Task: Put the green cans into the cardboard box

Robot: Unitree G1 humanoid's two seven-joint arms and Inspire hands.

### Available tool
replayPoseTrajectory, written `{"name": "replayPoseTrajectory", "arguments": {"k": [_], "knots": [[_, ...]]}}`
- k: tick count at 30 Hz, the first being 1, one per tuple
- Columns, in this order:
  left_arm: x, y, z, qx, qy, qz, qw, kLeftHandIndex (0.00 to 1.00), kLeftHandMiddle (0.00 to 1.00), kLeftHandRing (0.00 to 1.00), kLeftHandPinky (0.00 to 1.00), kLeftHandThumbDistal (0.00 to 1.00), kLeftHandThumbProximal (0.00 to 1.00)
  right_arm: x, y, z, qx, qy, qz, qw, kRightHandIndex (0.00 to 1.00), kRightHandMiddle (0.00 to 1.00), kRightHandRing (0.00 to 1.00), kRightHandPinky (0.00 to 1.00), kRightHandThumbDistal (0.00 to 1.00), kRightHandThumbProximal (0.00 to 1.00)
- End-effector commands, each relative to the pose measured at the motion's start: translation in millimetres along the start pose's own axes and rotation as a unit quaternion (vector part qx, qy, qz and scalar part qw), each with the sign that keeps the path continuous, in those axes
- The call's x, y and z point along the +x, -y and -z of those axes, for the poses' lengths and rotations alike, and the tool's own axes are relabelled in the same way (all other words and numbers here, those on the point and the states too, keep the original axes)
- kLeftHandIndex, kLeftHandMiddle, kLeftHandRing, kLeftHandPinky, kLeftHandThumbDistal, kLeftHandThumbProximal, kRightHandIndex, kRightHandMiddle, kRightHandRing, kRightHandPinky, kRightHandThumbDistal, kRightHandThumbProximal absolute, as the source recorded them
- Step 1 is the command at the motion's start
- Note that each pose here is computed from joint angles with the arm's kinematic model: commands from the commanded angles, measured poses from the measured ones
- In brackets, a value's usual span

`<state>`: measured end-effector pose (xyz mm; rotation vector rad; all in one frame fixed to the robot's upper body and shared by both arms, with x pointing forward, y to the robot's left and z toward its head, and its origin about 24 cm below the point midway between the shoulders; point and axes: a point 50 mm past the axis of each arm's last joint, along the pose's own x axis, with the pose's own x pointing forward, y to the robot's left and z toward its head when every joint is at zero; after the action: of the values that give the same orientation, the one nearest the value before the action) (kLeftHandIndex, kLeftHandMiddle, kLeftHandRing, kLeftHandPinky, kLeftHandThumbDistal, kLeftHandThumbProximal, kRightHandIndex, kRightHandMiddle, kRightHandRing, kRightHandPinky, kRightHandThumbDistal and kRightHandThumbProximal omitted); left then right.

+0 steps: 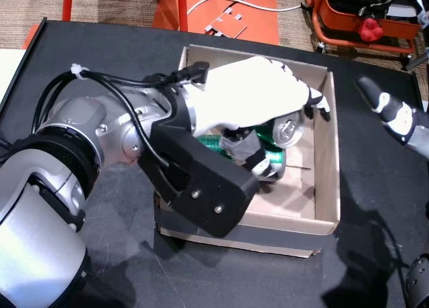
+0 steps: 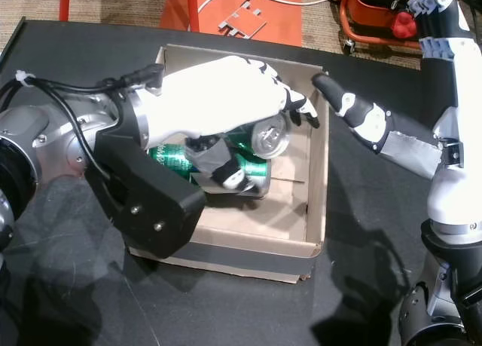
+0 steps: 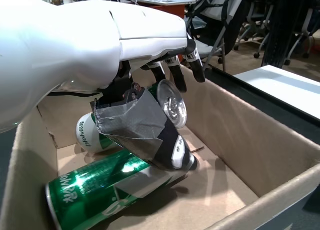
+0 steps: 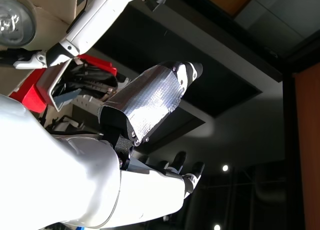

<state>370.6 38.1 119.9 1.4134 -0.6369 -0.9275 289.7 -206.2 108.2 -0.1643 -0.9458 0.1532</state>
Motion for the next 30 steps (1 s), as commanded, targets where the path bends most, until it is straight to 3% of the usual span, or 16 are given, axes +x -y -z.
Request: {"name": "replayPoseTrajectory", "arguments": {"k": [1,10,13,17,21,25,30], "knots": [[0.5,-0.6,0.0,0.010,0.001,0.013,1.000,0.94,0.77,0.78,0.85,1.00,0.18,-3.2,3.4,0.3,-0.010,-0.005,0.001,1.000,0.91,0.94,0.89,0.93,1.00,0.70],[-1.5,-2.2,2.5,0.014,-0.002,0.010,1.000,0.96,0.79,0.82,0.87,1.00,0.22,-2.5,4.5,1.6,-0.009,-0.006,-0.003,1.000,0.92,0.94,0.89,0.94,1.00,0.68],[-3.7,-11.8,6.9,0.010,-0.011,-0.003,1.000,0.97,0.82,0.85,0.88,1.00,0.20,-3.2,6.4,2.0,-0.012,-0.009,-0.006,1.000,0.92,0.95,0.90,0.94,1.00,0.69],[-12.9,-35.3,18.9,-0.010,-0.031,-0.045,0.998,0.98,0.85,0.86,0.88,1.00,0.25,-3.4,7.7,4.0,-0.011,-0.018,-0.013,1.000,0.93,0.95,0.91,0.95,1.00,0.67],[-28.0,-59.6,32.3,-0.023,-0.048,-0.087,0.995,0.98,0.86,0.88,0.88,1.00,0.25,-3.5,7.8,7.9,-0.008,-0.032,-0.021,0.999,0.93,0.95,0.91,0.96,1.00,0.66],[-53.9,-81.8,48.2,-0.083,-0.056,-0.152,0.983,0.97,0.85,0.87,0.85,1.00,0.20,-3.1,7.7,14.6,0.003,-0.057,-0.021,0.998,0.95,0.96,0.91,0.95,1.00,0.63],[-99.2,-92.9,66.2,-0.198,-0.025,-0.240,0.950,0.99,0.92,0.92,0.85,1.00,0.06,-2.3,8.2,22.7,0.025,-0.089,-0.020,0.996,0.99,0.98,0.92,0.96,1.00,0.61]]}}
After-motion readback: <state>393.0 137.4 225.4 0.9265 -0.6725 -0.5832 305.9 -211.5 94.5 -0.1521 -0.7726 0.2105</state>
